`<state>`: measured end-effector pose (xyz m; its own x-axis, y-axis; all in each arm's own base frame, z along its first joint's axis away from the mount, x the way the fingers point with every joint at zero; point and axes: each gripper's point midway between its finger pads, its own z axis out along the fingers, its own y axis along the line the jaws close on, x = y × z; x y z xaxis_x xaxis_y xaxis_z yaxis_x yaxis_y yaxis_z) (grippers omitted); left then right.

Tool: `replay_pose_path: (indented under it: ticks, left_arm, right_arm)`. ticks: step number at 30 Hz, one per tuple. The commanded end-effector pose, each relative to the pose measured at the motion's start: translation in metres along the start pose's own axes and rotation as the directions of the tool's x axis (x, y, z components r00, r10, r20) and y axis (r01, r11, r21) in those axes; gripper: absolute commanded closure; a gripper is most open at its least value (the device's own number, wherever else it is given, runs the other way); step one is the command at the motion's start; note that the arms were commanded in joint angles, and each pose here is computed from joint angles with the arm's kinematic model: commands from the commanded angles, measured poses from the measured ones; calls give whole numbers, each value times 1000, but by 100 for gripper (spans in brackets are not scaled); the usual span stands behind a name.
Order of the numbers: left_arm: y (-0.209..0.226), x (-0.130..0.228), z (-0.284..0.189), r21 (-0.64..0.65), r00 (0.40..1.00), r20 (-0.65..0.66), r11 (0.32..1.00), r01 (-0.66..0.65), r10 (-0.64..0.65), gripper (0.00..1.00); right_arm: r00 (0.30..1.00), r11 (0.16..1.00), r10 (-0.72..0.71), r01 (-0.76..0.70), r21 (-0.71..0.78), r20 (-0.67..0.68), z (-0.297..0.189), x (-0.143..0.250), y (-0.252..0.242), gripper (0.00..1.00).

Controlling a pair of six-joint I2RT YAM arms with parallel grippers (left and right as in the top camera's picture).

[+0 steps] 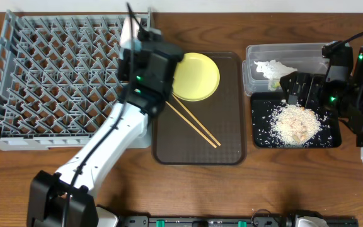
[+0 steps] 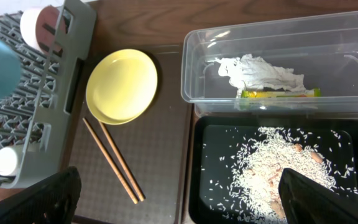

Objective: Sort waste into correct bins and load items into the dishwasher
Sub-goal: 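Carry blue bowl to dish rack and set it in slots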

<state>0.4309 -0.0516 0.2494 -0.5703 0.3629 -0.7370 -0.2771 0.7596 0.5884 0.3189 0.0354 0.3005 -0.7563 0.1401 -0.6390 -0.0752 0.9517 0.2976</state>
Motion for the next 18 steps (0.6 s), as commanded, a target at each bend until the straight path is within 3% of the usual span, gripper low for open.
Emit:
replay_pose_path:
  ticks: [1,6,12,18]
  left_arm:
    - [33,-3,15,-103,1000,-12,995,12,-13,93]
    - [45,0,36,-144,998,-39,988,-62,57,93]
    - [31,15,60,-160,985,-90,974,-163,150,93]
    - [28,29,74,-281,975,-153,939,-198,160,93]
  right_arm:
    - [1000,1000,11,-11,6,1,1,-1,-2,1]
    - [1000,1000,11,-11,6,0,1,-1,-2,1]
    - [1000,1000,11,-11,6,1,1,-1,-2,1]
    - [1000,1000,11,-11,6,1,1,-1,-2,1]
